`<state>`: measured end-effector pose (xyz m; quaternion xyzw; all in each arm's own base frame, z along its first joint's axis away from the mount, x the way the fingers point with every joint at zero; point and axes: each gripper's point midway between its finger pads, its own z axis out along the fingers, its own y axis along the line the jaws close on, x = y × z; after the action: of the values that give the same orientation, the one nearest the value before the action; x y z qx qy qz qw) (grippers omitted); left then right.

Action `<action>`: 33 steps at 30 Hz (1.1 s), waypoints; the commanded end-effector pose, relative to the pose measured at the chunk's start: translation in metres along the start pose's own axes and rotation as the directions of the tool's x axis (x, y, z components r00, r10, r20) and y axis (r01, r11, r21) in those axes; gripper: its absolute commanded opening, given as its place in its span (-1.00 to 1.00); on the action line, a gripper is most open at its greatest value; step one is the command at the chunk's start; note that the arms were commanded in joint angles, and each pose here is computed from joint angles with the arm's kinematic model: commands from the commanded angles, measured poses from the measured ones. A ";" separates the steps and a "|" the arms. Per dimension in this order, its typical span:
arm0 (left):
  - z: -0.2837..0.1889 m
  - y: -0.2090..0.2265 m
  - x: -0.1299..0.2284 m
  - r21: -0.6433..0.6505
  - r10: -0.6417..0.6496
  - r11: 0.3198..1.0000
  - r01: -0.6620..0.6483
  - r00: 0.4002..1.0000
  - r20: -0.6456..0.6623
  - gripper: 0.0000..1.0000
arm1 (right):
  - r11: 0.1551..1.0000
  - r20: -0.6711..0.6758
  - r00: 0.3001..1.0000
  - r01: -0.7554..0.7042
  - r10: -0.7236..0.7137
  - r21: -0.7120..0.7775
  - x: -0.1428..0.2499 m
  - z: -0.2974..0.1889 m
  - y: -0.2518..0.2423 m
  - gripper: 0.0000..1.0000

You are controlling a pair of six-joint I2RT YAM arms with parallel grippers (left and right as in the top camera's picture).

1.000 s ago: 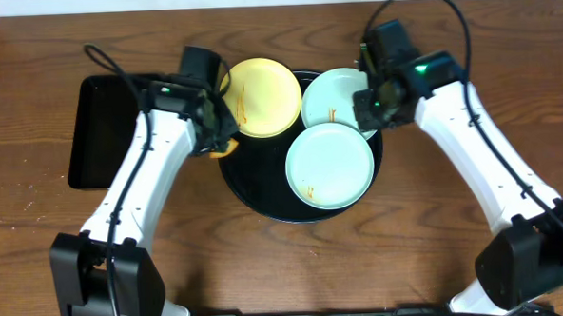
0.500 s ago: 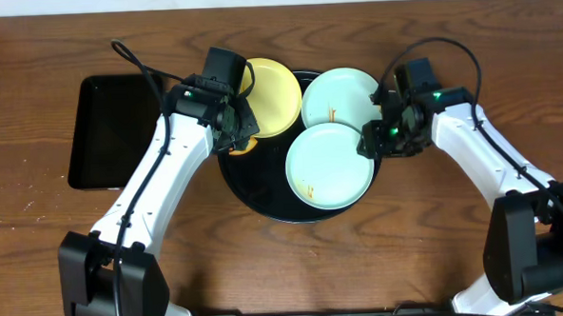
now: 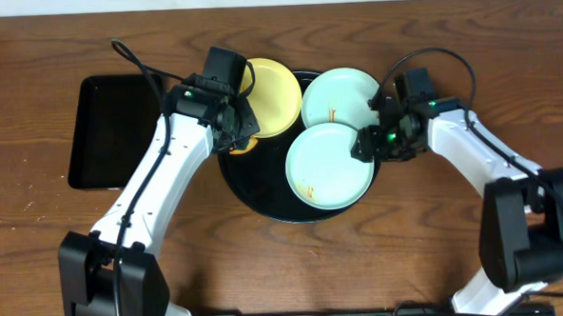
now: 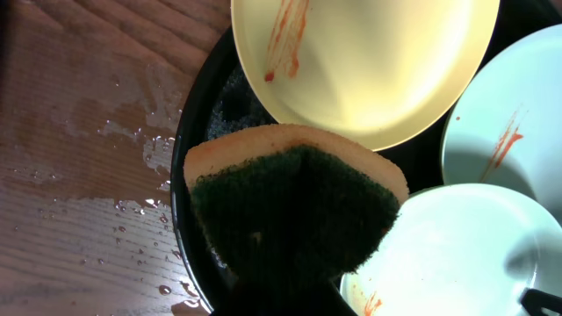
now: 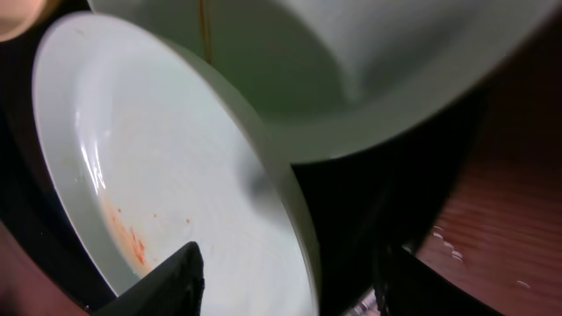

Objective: Clean dirty plates on tray and stack at the side

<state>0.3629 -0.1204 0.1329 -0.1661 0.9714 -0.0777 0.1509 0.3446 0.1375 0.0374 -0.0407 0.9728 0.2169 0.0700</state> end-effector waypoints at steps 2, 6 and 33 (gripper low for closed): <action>-0.001 0.000 -0.003 -0.002 0.015 1.000 -0.015 1.000 0.008 -0.85 | 0.992 -0.064 0.998 -0.037 0.030 -0.121 0.009 0.022 0.011 0.05; -0.001 0.000 -0.003 -0.002 0.015 1.000 -0.015 1.000 0.008 -0.85 | 0.989 -0.079 0.997 -0.036 0.025 -0.143 0.011 0.029 0.015 -0.29; 0.013 -0.054 0.037 0.048 0.149 0.988 -0.149 0.989 0.004 -0.85 | 0.992 -0.060 0.997 -0.059 0.053 -0.112 0.007 0.035 0.024 -0.97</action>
<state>0.3541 -0.1820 0.1378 -0.0906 0.9750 -0.1069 0.1723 0.3395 0.1731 0.0159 -0.0365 0.9606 0.2730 0.0379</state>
